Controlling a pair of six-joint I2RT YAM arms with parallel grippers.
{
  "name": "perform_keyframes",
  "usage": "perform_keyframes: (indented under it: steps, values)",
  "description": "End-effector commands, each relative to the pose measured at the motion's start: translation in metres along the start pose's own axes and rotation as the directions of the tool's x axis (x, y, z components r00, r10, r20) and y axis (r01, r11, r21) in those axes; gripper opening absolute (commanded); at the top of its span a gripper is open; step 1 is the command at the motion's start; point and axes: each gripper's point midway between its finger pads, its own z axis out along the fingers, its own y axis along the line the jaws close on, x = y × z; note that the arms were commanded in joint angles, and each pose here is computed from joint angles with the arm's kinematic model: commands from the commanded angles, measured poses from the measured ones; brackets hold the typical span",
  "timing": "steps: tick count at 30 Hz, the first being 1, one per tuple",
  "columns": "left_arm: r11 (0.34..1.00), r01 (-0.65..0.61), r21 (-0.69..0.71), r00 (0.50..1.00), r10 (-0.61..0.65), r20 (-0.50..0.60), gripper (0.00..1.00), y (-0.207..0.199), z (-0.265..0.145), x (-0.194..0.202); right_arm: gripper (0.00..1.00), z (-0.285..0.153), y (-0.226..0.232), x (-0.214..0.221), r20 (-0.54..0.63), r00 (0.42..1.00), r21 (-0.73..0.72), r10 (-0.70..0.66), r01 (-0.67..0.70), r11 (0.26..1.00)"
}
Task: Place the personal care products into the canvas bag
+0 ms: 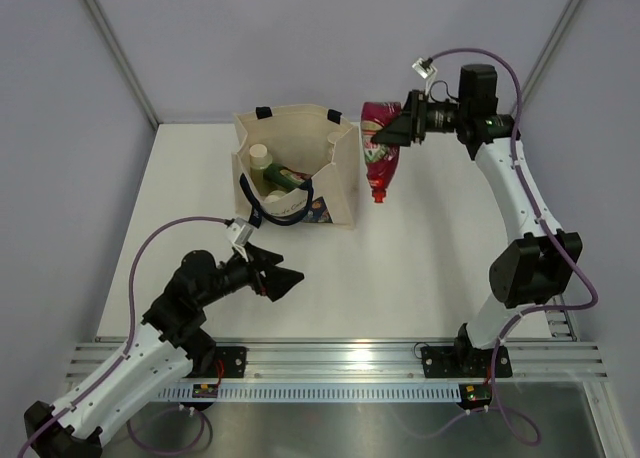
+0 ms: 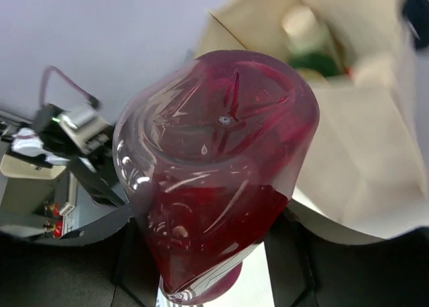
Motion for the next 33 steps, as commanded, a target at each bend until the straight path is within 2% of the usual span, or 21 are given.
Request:
perform_keyframes:
  steps: [1, 2, 6, 9, 11, 12, 15, 19, 20, 21, 23, 24, 26, 27, 28, 29, 30, 33]
  values:
    - [0.998, -0.048, 0.032, 0.997, 0.046, 0.059, 0.99, -0.012, 0.0, -0.024, 0.0, 0.017, 0.09, -0.089, 0.141, 0.97, -0.131, -0.198, 0.217, 0.967]
    - [0.999, -0.048, 0.023, 0.997, 0.047, 0.055, 0.99, -0.01, 0.0, -0.023, 0.0, 0.034, 0.103, -0.091, 0.136, 0.969, -0.168, -0.208, 0.229, 0.959]
    - [0.999, -0.035, 0.002, 0.998, 0.035, 0.051, 0.99, -0.006, 0.0, -0.021, 0.0, 0.093, 0.111, -0.132, 0.198, 0.95, -0.159, -0.242, 0.275, 0.948]
    - [1.0, -0.016, -0.01, 0.998, 0.017, 0.064, 0.99, -0.004, -0.002, -0.02, 0.0, 0.134, 0.092, -0.154, 0.301, 0.915, -0.083, -0.269, 0.306, 0.949]
    - [1.0, -0.002, -0.017, 0.997, 0.003, 0.074, 0.99, -0.002, -0.003, -0.02, 0.0, 0.148, 0.083, -0.17, 0.356, 0.872, 0.007, -0.335, 0.356, 0.934]
    - [1.0, -0.002, -0.02, 0.997, 0.003, 0.082, 0.99, -0.002, -0.004, -0.021, 0.0, 0.172, 0.064, -0.158, 0.323, 0.857, 0.044, -0.402, 0.411, 0.911]
    - [0.999, -0.006, -0.034, 0.997, 0.009, 0.076, 0.99, 0.0, -0.006, -0.02, 0.0, 0.196, 0.034, -0.137, 0.232, 0.83, 0.148, -0.508, 0.486, 0.862]
    - [0.998, -0.037, -0.044, 0.997, 0.04, 0.064, 0.99, 0.001, -0.008, -0.02, 0.0, 0.201, 0.001, -0.113, 0.122, 0.8, 0.217, -0.587, 0.556, 0.803]
    - [0.998, -0.042, -0.041, 0.997, 0.044, 0.061, 0.99, 0.0, -0.008, -0.02, 0.04, 0.201, -0.003, -0.107, 0.092, 0.792, 0.222, -0.603, 0.574, 0.788]
    - [0.998, -0.044, -0.042, 0.997, 0.046, 0.058, 0.99, 0.0, -0.008, -0.02, 0.07, 0.198, -0.008, -0.101, 0.047, 0.754, 0.233, -0.655, 0.629, 0.742]
    - [0.998, -0.041, -0.053, 0.998, 0.044, 0.052, 0.99, 0.003, -0.007, -0.018, 0.21, 0.196, -0.021, -0.081, -0.046, 0.752, 0.25, -0.658, 0.646, 0.721]
    - [0.998, -0.037, -0.06, 0.998, 0.04, 0.046, 0.99, 0.005, -0.007, -0.016, 0.44, 0.189, -0.023, -0.077, -0.097, 0.719, 0.264, -0.688, 0.685, 0.679]
    - [0.996, -0.029, -0.084, 0.998, 0.033, 0.048, 0.99, 0.009, -0.008, -0.016, 0.66, 0.189, -0.029, -0.066, -0.162, 0.699, 0.288, -0.696, 0.708, 0.645]
    - [0.996, -0.026, -0.086, 0.998, 0.031, 0.051, 0.99, 0.008, -0.009, -0.017, 0.88, 0.185, -0.032, -0.064, -0.195, 0.687, 0.306, -0.7, 0.72, 0.622]
    - [0.996, -0.024, -0.09, 0.998, 0.029, 0.057, 0.99, 0.009, -0.01, -0.017, 0.96, 0.182, -0.034, -0.066, -0.216, 0.687, 0.336, -0.694, 0.72, 0.608]
    - [0.995, -0.024, -0.092, 0.997, 0.031, 0.069, 0.99, 0.008, -0.012, -0.02, 0.99, 0.178, -0.028, -0.074, -0.21, 0.684, 0.347, -0.698, 0.72, 0.601]
    - [0.995, -0.027, -0.094, 0.996, 0.034, 0.076, 0.99, 0.007, -0.013, -0.022, 0.99, 0.176, -0.032, -0.068, -0.232, 0.711, 0.353, -0.664, 0.697, 0.624]
    - [0.993, -0.032, -0.111, 0.994, 0.044, 0.103, 0.99, 0.005, -0.021, -0.031, 1.0, 0.162, -0.015, -0.086, -0.2, 0.738, 0.403, -0.644, 0.662, 0.632]
